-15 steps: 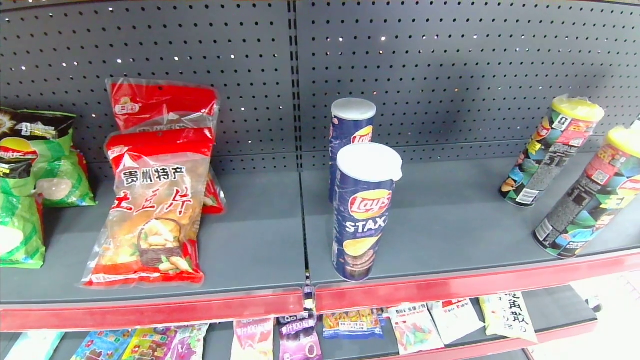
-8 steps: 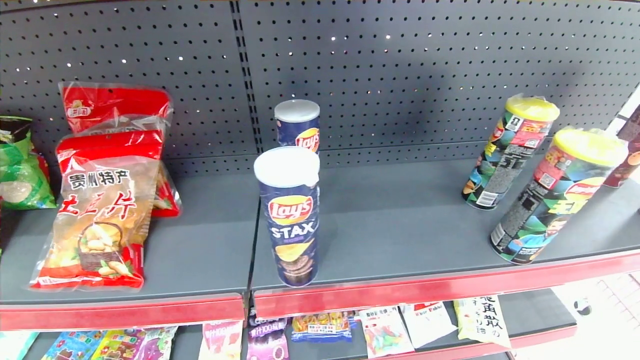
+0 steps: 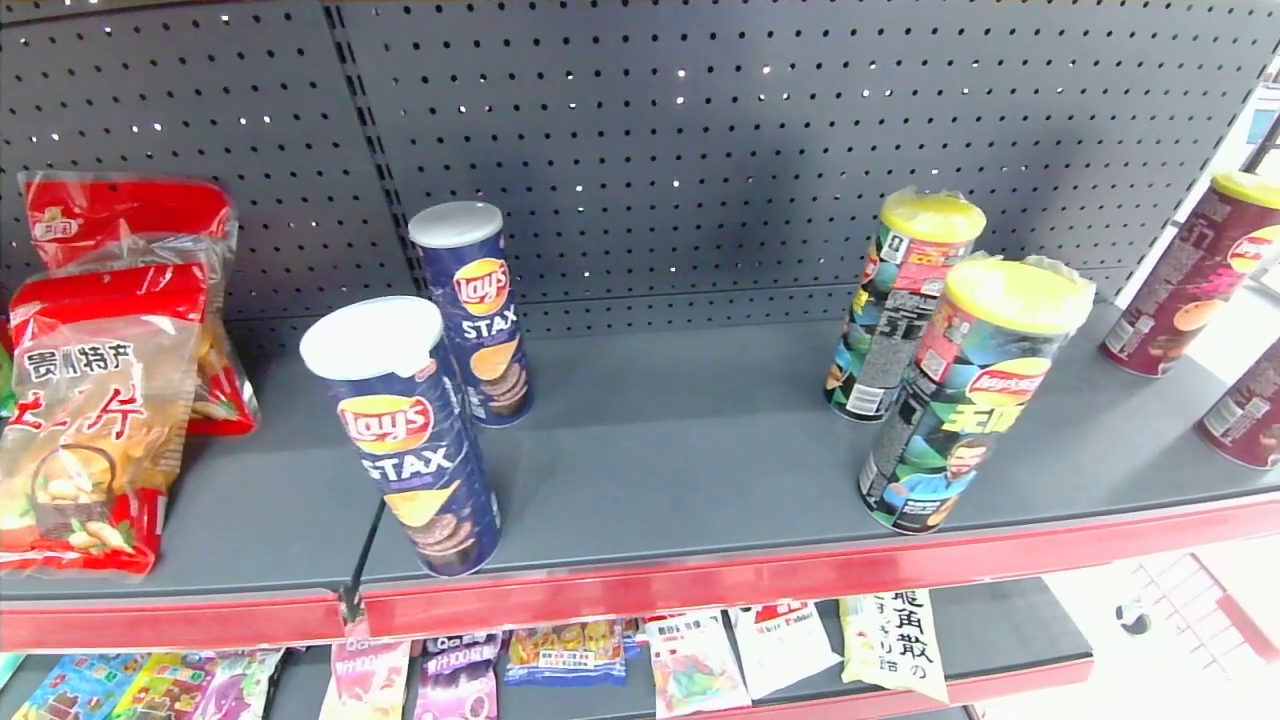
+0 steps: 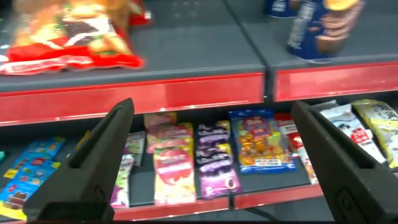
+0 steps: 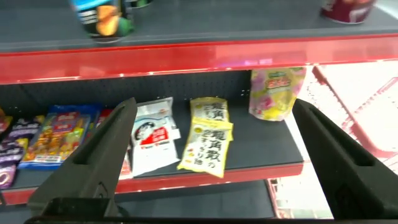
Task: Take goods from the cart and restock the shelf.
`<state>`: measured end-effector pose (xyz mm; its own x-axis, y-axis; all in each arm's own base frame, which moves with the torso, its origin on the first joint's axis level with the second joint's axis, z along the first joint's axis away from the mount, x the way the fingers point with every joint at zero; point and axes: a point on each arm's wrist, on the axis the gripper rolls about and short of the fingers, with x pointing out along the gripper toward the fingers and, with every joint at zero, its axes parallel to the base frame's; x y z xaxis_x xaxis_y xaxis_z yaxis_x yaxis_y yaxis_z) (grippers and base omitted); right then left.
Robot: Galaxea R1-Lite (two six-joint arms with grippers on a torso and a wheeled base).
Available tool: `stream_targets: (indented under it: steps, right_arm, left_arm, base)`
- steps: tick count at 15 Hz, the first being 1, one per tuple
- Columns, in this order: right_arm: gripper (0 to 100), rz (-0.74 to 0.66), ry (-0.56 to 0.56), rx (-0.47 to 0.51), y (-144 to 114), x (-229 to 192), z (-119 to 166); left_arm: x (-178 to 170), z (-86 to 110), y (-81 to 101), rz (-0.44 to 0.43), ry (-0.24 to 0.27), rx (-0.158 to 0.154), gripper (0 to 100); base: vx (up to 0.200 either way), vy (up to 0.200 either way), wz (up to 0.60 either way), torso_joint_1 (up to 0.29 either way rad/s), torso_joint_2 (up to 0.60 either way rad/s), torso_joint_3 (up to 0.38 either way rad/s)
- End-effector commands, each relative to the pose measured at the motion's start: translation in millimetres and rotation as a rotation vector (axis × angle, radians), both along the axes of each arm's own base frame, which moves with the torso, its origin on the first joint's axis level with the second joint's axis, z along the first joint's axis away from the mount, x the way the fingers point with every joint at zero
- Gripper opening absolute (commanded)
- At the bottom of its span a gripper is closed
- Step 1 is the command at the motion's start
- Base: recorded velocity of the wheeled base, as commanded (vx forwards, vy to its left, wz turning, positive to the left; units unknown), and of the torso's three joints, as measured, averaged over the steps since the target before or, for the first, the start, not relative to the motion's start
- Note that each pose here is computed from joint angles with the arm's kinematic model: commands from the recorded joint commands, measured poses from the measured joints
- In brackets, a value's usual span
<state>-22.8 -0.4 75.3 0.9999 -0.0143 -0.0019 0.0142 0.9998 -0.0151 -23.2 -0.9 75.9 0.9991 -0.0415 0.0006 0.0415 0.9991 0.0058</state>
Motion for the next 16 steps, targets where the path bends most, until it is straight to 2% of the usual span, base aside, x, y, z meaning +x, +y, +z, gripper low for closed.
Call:
stream_targets:
  steps: [1, 10, 15, 16]
  right_arm:
    - [100, 0.0, 0.001, 0.0, 0.0, 0.1, 0.1]
    - [100, 0.0, 0.001, 0.001, 0.0, 0.1, 0.1]
    - [100, 0.0, 0.001, 0.001, 0.0, 0.1, 0.1]
    - [100, 0.0, 0.001, 0.001, 0.0, 0.1, 0.1]
  left_arm:
    - [0.1, 0.0, 0.0, 0.0, 0.002, 0.0, 100]
    - [0.1, 0.0, 0.0, 0.0, 0.002, 0.0, 100]
    - [0.1, 0.0, 0.0, 0.0, 0.002, 0.002, 100]
    - [0.1, 0.0, 0.0, 0.0, 0.002, 0.0, 100]
  base:
    - [0.0, -0.2, 0.0, 0.012, 0.01, 0.002]
    - [0.0, -0.2, 0.0, 0.002, 0.0, 0.002]
    - [0.0, 0.0, 0.0, 0.0, 0.0, 0.0]
    - [-0.2, 0.0, 0.0, -0.002, 0.0, 0.002]
